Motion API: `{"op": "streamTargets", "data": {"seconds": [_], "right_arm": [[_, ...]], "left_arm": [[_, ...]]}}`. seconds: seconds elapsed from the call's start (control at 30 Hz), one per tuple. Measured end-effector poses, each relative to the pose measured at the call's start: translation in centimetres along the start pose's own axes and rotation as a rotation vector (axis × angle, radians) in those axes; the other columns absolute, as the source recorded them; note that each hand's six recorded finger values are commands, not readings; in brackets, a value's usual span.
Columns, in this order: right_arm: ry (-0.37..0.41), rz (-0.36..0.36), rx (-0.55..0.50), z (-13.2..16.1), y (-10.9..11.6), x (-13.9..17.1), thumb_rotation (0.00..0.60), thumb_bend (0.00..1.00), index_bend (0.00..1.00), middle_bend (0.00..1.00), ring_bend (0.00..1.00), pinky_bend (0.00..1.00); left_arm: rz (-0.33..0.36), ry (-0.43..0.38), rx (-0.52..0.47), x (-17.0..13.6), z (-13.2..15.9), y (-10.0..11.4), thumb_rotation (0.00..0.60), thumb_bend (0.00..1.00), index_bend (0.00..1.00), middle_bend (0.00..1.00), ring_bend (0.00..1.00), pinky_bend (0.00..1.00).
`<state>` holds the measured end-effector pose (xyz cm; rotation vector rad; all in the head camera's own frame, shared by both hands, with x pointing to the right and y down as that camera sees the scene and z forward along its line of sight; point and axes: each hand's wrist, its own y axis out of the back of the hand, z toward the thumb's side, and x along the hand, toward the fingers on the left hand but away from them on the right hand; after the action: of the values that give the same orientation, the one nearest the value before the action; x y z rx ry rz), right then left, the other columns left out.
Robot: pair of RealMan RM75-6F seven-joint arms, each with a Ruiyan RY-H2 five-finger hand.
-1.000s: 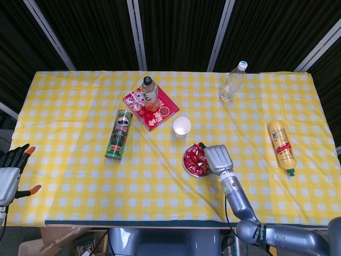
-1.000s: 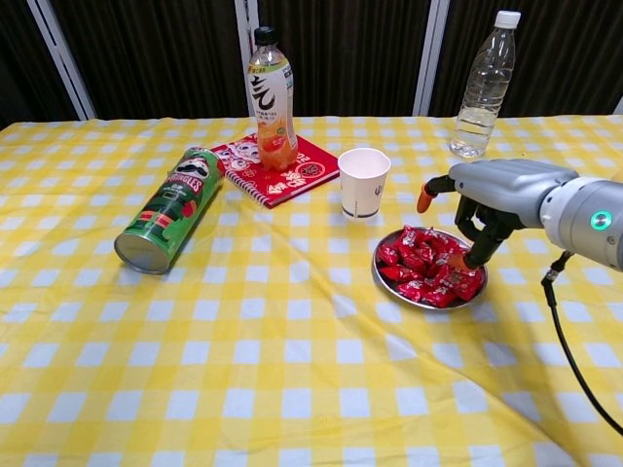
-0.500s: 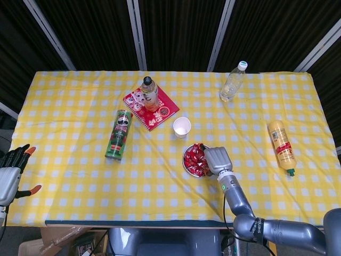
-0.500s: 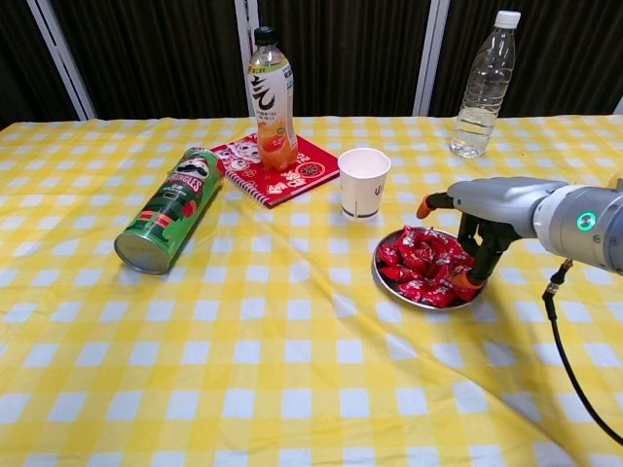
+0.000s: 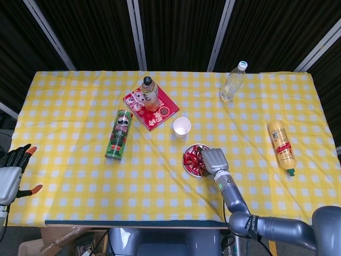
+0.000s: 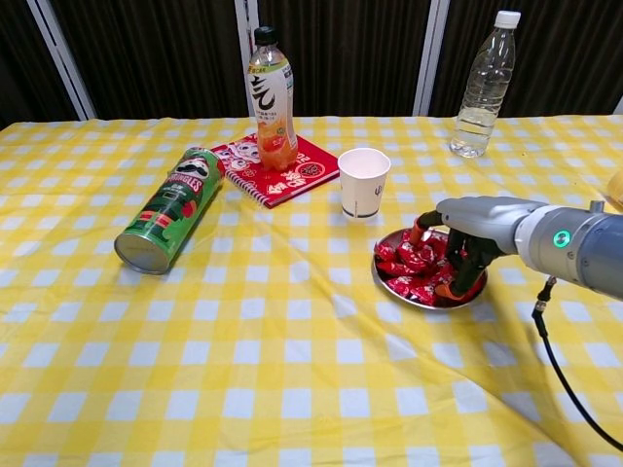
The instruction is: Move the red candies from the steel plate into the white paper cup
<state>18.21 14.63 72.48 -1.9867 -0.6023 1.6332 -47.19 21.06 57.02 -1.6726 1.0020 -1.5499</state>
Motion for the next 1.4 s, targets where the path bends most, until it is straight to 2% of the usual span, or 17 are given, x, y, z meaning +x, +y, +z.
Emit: {"op": "streamTargets", "data": {"seconds": [0.13,0.3,0.4,0.73,1.13,1.4], "right_arm": [[0.006,-0.002,-0.031,0.2,-0.5,-0.6,0.600,0.33,0.42,0.82,0.91,0.93],[0.015,-0.021,-0.075,0.5,-0.7,-1.4,0.600,0.48,0.61,0.82,0.91,0.93],[0.021,-0.039,-0.099,0.5,-0.7,-1.8,0.600,0.53,0.68,0.82,0.91,0.93],[0.060,-0.124,-0.157,0.8,0.8,-1.9,0.600,0.55,0.69,0.82,0.91,0.93],[0.105,-0.232,-0.165,1.6,6.2,0.1,0.600,0.55,0.69,0.82,0.91,0.93],[0.086,-0.249,-0.190,2.2,8.9,-0.7,0.600,0.55,0.69,0.82,0.91,0.93]], "left_arm": [[-0.001,0.000,-0.001,0.0,0.1,0.0,0.600,0.02,0.00,0.00,0.00,0.00],[-0.001,0.002,-0.003,0.0,0.1,0.0,0.600,0.02,0.00,0.00,0.00,0.00],[-0.002,0.002,-0.004,0.0,0.1,0.0,0.600,0.02,0.00,0.00,0.00,0.00],[-0.003,0.001,-0.007,0.0,0.0,0.0,0.600,0.02,0.00,0.00,0.00,0.00],[-0.010,0.005,-0.016,0.0,0.2,-0.1,0.600,0.02,0.00,0.00,0.00,0.00],[-0.024,0.010,-0.027,0.1,0.1,-0.3,0.600,0.02,0.00,0.00,0.00,0.00]]}}
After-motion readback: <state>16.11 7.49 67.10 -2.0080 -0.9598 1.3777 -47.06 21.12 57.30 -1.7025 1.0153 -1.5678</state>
